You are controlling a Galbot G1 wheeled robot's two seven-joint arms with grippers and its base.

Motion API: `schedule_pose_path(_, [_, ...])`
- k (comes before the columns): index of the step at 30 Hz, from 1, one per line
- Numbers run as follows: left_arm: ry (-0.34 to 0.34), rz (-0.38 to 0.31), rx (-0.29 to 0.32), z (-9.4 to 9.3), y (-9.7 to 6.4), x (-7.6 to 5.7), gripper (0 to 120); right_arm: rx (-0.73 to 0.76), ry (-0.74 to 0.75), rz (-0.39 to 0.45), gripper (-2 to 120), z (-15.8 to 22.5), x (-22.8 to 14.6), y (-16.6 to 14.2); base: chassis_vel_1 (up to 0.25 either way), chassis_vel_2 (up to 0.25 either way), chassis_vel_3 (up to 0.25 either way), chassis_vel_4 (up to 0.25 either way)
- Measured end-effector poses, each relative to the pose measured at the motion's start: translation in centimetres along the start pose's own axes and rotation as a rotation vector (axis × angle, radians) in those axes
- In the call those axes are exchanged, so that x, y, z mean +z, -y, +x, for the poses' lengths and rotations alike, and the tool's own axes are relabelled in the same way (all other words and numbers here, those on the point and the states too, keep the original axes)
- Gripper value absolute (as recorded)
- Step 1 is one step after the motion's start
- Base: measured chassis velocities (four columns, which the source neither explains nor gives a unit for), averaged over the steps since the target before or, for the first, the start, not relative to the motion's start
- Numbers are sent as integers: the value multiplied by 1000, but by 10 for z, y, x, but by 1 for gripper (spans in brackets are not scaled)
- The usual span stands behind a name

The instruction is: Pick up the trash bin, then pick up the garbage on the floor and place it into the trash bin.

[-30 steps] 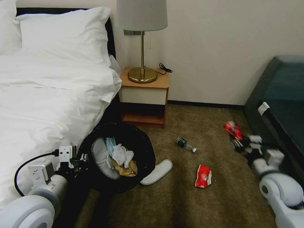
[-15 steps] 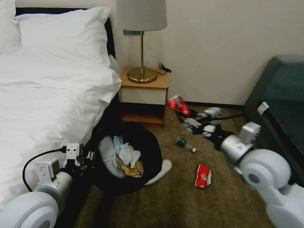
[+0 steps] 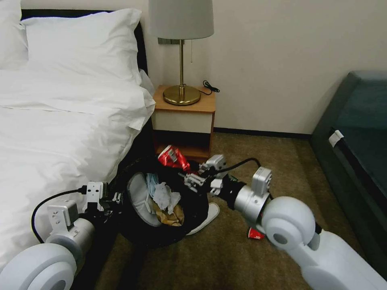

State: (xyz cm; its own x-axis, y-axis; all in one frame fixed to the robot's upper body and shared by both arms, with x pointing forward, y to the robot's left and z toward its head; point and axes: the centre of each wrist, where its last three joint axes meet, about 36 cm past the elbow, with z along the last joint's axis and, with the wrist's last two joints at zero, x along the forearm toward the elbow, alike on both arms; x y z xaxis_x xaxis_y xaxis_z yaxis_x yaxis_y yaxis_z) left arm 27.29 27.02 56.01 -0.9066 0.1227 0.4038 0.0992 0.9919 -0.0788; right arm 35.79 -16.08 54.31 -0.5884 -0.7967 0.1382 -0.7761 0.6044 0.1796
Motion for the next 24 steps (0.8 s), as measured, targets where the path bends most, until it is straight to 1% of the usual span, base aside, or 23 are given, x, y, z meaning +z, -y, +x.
schedule_pose_path(1, [0,2,0,0,0,0,2,-2,-8,1,44,-1,2,-2,0,0,0,0])
schedule_pose_path(2, [0,2,0,0,0,0,2,-2,-8,1,44,-1,2,-2,0,0,0,0])
schedule_pose_path(3, [1,3,1,0,0,0,2,0,-14,4,48,-2,3,-2,0,0,0,0])
schedule_pose_path(4, [1,3,1,0,0,0,2,0,-14,4,48,-2,3,-2,0,0,0,0])
schedule_pose_path(5, [3,3,0,0,0,0,2,4,-21,7,55,-3,6,-2,0,0,0,0])
schedule_pose_path(6, [3,3,0,0,0,0,2,4,-21,7,55,-3,6,-2,0,0,0,0])
schedule_pose_path(7, [5,3,0,0,0,-1,2,9,-26,8,64,-4,7,-1,0,0,0,0])
schedule_pose_path(8, [6,3,-1,0,0,-1,2,13,-29,12,68,-5,9,0,0,0,0,0])
schedule_pose_path(9, [6,3,-1,0,0,-1,2,13,-29,12,68,-5,9,0,0,0,0,0])
schedule_pose_path(11, [7,4,-2,0,0,-1,2,20,-30,21,79,-8,10,2,0,0,0,0])
schedule_pose_path(12, [7,4,-2,0,0,-1,2,20,-30,21,79,-8,10,2,0,0,0,0])
schedule_pose_path(13, [7,5,-2,0,0,-1,2,21,-30,23,85,-10,11,2,0,0,0,0])
schedule_pose_path(14, [7,5,-2,0,0,-1,2,21,-30,23,85,-10,11,2,0,0,0,0])
schedule_pose_path(16, [9,6,-2,0,0,-1,2,20,-26,23,98,-11,11,1,0,0,0,0])
schedule_pose_path(24, [8,15,-3,0,0,0,2,40,-3,32,100,-9,5,5,0,0,0,0])
